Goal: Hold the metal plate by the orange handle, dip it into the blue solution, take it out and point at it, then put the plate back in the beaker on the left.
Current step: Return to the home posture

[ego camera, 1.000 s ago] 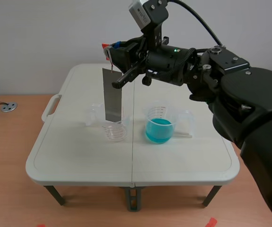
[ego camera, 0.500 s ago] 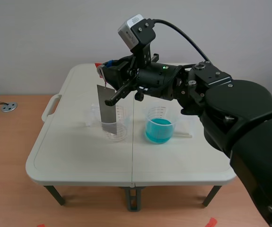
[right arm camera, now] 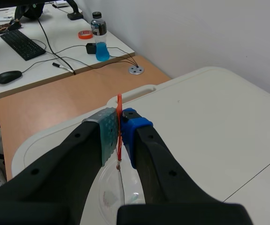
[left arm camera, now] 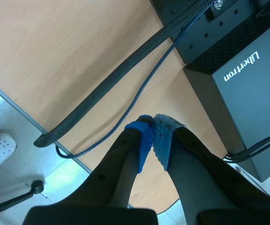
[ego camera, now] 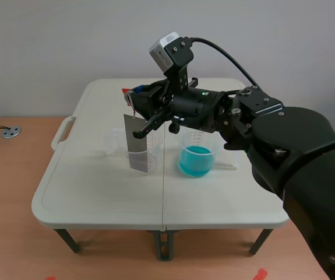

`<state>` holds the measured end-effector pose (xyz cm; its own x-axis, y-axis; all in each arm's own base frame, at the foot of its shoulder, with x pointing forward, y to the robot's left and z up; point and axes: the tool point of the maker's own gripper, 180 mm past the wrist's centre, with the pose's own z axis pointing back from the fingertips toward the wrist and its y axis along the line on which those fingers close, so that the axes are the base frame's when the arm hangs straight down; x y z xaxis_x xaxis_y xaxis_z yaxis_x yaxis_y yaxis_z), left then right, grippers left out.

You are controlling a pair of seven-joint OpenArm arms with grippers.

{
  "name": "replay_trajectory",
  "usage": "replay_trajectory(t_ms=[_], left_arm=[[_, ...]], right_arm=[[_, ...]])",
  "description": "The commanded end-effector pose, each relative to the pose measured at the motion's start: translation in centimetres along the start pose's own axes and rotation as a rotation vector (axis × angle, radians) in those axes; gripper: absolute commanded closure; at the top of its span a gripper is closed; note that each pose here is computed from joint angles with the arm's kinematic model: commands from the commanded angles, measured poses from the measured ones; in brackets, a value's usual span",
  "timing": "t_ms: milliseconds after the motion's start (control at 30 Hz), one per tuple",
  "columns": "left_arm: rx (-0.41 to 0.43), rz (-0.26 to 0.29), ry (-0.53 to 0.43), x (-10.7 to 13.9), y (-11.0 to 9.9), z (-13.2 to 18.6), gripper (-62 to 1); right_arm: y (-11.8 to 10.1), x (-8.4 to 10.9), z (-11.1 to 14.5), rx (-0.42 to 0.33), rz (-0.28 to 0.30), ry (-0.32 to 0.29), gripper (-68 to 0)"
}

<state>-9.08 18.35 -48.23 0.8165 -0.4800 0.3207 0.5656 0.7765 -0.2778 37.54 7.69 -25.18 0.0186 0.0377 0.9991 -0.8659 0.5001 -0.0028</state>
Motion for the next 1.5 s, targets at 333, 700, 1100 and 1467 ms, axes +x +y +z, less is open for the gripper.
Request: replay_trajectory(t_ms=[333,700,1100,1467], left_arm=[[-0.012,0.008,-0.006,0.0,-0.4,0.2,-1.9],[-0.012,0.008,-0.006,0.1,-0.4,0.2,-21.2],[-0.011,0.012,-0.007,0.1,-0.4,0.2,-62.3],[-0.011,0.019,-0.016,0.3,-0.6,-0.1,-62.3]], right_arm=[[0.0,1.4,-0.6,0.010,0.023,-0.035,-11.6],[-1.6,1.3,0.0,-0.053,0.045,-0.027,-19.2],[-3.5,1.3,0.8,-0.127,0.070,-0.025,-40.6],[-7.8,1.4,2.8,-0.355,0.101,-0.044,-66.4]])
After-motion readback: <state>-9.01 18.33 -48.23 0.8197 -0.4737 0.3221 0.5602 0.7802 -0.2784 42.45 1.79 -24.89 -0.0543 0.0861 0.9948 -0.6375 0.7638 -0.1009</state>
